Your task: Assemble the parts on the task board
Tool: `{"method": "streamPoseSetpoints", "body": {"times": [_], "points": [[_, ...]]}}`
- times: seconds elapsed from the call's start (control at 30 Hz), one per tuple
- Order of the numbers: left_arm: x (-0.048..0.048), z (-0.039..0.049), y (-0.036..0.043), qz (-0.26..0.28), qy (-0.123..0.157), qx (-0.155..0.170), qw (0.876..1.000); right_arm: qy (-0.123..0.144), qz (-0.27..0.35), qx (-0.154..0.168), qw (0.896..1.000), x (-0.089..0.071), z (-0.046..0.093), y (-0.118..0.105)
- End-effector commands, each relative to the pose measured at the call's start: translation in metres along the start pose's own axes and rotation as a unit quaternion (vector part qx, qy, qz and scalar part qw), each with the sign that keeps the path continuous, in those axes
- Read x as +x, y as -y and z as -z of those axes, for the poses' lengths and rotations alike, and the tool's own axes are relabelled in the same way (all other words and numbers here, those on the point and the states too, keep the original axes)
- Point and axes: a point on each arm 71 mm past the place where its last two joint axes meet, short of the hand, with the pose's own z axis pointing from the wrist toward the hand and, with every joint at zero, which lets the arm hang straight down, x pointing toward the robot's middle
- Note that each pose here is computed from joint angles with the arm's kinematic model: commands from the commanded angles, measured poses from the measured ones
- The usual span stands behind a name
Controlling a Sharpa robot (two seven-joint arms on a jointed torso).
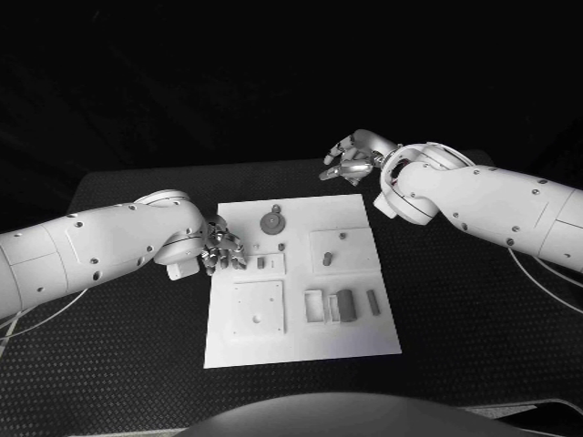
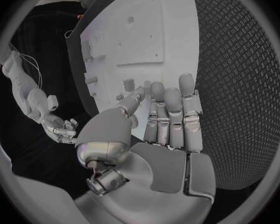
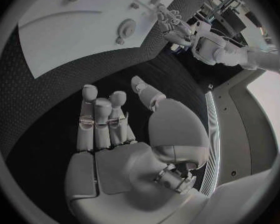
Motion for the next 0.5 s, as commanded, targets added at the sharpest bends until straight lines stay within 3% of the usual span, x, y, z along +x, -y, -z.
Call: {"method": "streamPoseSetpoints", "body": {"times": [0.03, 0.5], "points": [[0.0025, 0.0000, 0.0018, -0.005, -0.010, 0.003, 1.000, -0.005, 0.002, -0.002, 1.000, 0.0008, 0.0002, -0.0002], [0.0019, -0.0002, 0.0020, -0.002, -0.007, 0.004, 1.000, -0.006, 0.002, -0.001, 1.000, 0.0010, -0.0001, 0.0000]]}}
